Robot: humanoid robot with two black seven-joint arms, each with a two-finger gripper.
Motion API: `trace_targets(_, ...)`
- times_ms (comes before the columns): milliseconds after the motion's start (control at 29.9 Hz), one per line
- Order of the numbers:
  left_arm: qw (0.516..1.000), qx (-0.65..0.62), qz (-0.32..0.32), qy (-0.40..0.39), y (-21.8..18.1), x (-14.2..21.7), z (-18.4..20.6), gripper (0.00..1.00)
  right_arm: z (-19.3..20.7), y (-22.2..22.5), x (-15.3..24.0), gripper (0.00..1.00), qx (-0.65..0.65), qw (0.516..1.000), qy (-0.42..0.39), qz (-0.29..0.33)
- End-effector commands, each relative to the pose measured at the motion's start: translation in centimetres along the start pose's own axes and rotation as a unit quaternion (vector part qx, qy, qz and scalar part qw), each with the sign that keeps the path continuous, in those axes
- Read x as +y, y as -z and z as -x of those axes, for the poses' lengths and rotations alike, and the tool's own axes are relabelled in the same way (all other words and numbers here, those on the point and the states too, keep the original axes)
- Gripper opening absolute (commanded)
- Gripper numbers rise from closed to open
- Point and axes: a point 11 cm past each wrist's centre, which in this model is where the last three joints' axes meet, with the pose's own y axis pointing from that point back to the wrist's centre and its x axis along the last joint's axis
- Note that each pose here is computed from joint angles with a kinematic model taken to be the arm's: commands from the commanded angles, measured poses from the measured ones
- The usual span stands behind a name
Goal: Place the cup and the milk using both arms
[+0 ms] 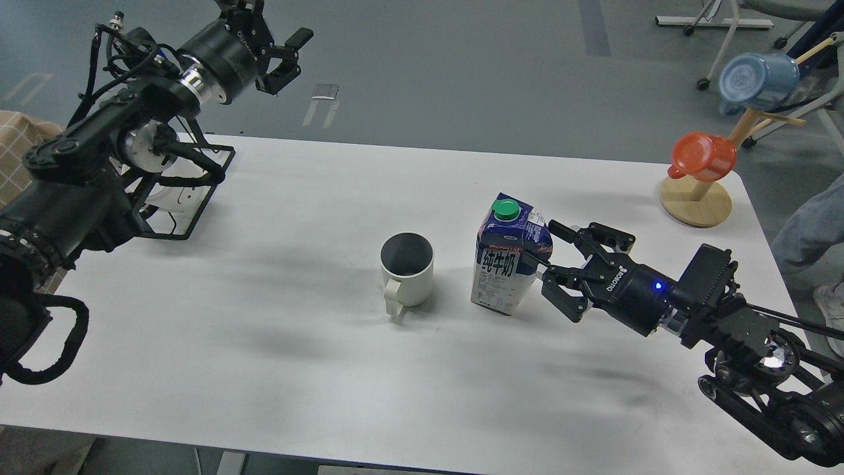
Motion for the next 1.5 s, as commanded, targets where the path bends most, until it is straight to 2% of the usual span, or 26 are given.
trace_targets(0,1.000,0.000,-0.001,0.000,0.1,0.0,0.0,0.97,-0.4,-0.2,1.1,0.66,0.007,1.000,0.005,-0.001)
trace_targets(267,1.000,-0.003,-0.006,0.002,0.3,0.0,0.1,0.97,-3.9,-0.6,3.6,0.66,0.026,1.000,-0.006,-0.013)
trace_targets(367,1.000,-0.003,-0.008,0.002,0.4,0.1,0.1,0.97,-6.4,-2.3,5.2,0.66,0.028,0.999,-0.018,0.010)
trace_targets(434,1.000,-0.002,-0.006,0.002,0.3,0.0,0.1,0.97,-9.2,-4.5,6.0,0.66,0.001,0.998,-0.046,0.049)
trace_targets(468,1.000,-0.002,-0.006,0.002,0.3,0.0,0.1,0.97,-9.2,-4.5,6.0,0.66,0.001,0.998,-0.046,0.050)
trace_targets(635,1.000,-0.001,-0.001,0.001,0.0,0.0,0.0,0.98,-16.2,-8.9,4.9,0.66,-0.102,0.987,-0.082,0.092)
trace_targets(735,1.000,-0.001,0.002,0.001,-0.2,-0.1,0.1,0.98,-19.1,-10.6,4.1,0.71,-0.176,0.973,-0.110,0.099)
trace_targets(801,1.000,-0.001,0.005,-0.002,-0.2,0.0,-0.2,0.98,-21.3,-12.9,3.9,0.83,-0.239,0.953,-0.150,0.114)
trace_targets(835,1.000,-0.002,0.004,-0.003,-0.2,0.0,-0.2,0.98,-21.8,-13.2,3.4,0.86,-0.253,0.947,-0.164,0.114)
trace_targets(902,1.000,-0.002,0.000,-0.004,-0.1,0.1,-0.3,0.98,-22.6,-13.8,1.4,1.00,-0.292,0.930,-0.195,0.104)
trace_targets(1002,1.000,0.000,-0.002,-0.002,0.0,-0.2,0.0,0.98,-23.3,-15.2,-0.6,1.00,-0.321,0.917,-0.212,0.108)
trace_targets(1069,1.000,0.000,-0.001,-0.002,-0.1,-0.4,0.0,0.98,-23.4,-15.3,-4.5,1.00,-0.348,0.902,-0.233,0.101)
trace_targets(1135,1.000,0.001,0.002,-0.004,-0.3,-0.5,0.0,0.98,-23.2,-15.5,-6.6,1.00,-0.383,0.882,-0.256,0.102)
trace_targets(1202,1.000,0.001,0.006,-0.012,-0.5,-0.6,-0.1,0.97,-23.0,-15.5,-7.5,1.00,-0.412,0.866,-0.267,0.101)
trace_targets(1302,1.000,0.022,0.009,-0.014,-0.3,-1.1,0.5,0.96,-23.6,-15.3,-9.3,1.00,-0.470,0.826,-0.297,0.087)
trace_targets(1403,0.999,0.040,-0.018,-0.016,0.4,-1.2,0.6,0.96,-22.7,-14.9,-10.6,0.99,-0.544,0.786,-0.288,0.061)
trace_targets(1469,0.998,0.057,-0.040,-0.008,1.3,-1.7,1.5,0.96,-21.5,-14.5,-11.7,0.99,-0.617,0.731,-0.289,0.035)
